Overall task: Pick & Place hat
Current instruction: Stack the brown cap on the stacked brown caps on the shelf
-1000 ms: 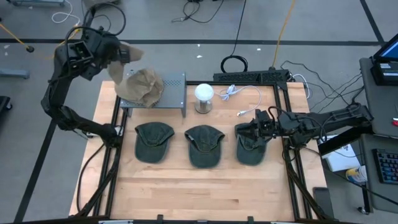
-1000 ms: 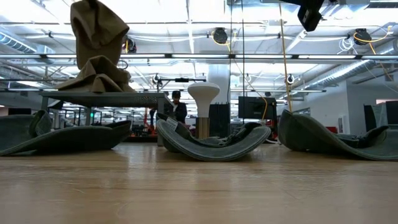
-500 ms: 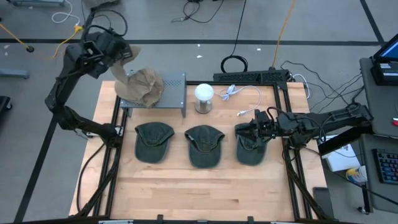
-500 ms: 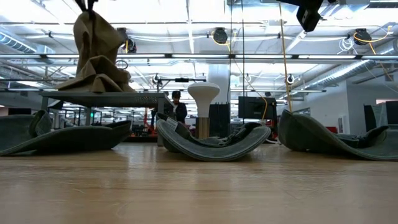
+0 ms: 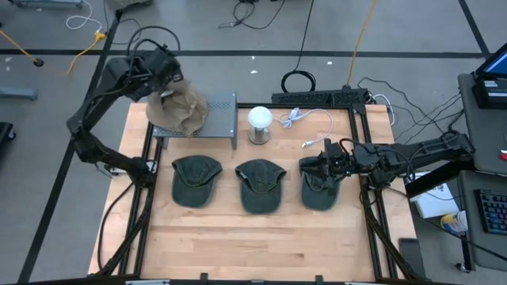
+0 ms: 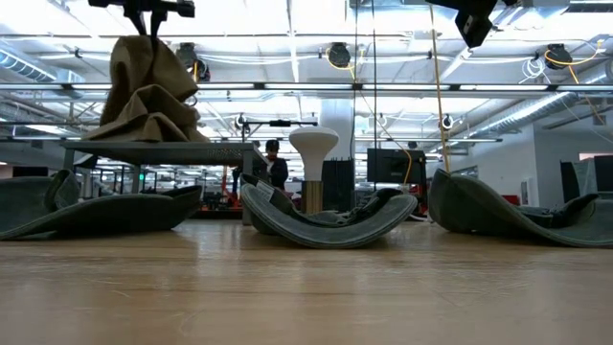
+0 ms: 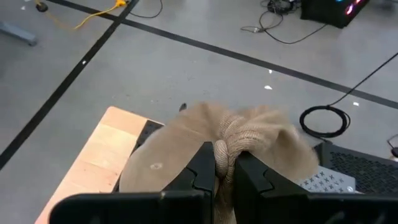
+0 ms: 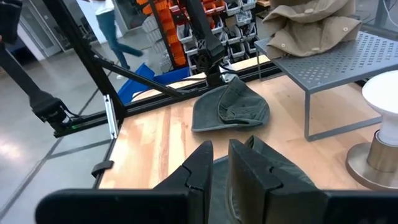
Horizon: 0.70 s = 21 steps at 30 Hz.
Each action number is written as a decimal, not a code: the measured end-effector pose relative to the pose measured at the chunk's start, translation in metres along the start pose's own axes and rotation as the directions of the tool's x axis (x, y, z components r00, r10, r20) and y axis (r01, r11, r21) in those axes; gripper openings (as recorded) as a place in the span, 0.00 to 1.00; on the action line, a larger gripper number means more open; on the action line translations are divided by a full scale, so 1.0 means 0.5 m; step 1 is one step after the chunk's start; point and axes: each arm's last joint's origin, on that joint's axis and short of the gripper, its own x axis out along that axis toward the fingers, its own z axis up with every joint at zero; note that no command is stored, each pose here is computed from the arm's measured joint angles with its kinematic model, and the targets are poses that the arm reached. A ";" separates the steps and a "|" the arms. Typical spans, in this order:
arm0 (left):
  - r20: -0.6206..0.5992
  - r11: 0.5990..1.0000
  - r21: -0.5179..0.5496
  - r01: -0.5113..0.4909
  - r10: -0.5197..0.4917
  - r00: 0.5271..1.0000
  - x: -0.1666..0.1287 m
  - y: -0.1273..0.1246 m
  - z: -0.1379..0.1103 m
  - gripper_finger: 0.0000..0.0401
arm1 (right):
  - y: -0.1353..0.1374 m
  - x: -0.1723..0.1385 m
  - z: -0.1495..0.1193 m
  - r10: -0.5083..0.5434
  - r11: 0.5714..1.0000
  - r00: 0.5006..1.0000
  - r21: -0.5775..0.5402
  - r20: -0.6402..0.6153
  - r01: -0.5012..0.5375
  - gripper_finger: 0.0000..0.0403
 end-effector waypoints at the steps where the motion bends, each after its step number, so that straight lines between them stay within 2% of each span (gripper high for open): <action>1: 0.000 1.000 0.002 0.000 0.000 1.000 0.001 -0.001 0.000 0.05 | 0.000 0.000 0.000 -0.001 1.000 1.000 -0.003 0.000 0.001 0.11; 7: -0.007 1.000 -0.013 0.019 -0.019 1.000 -0.009 0.009 0.001 0.05 | 0.000 0.000 0.000 -0.002 1.000 1.000 -0.002 0.001 0.002 0.11; 11: -0.059 0.998 -0.022 0.052 -0.053 0.997 -0.011 0.004 -0.006 0.05 | -0.001 0.000 0.001 -0.025 1.000 1.000 -0.002 0.009 0.025 0.11; 16: -0.109 0.996 -0.009 0.084 -0.084 0.990 -0.012 -0.024 -0.028 0.05 | -0.002 0.000 -0.001 -0.028 0.999 1.000 -0.016 0.002 0.028 0.11; 21: -0.135 0.998 0.003 0.065 -0.064 0.989 0.004 -0.061 -0.049 0.05 | -0.003 0.000 -0.002 -0.030 0.999 1.000 -0.030 -0.005 0.030 0.11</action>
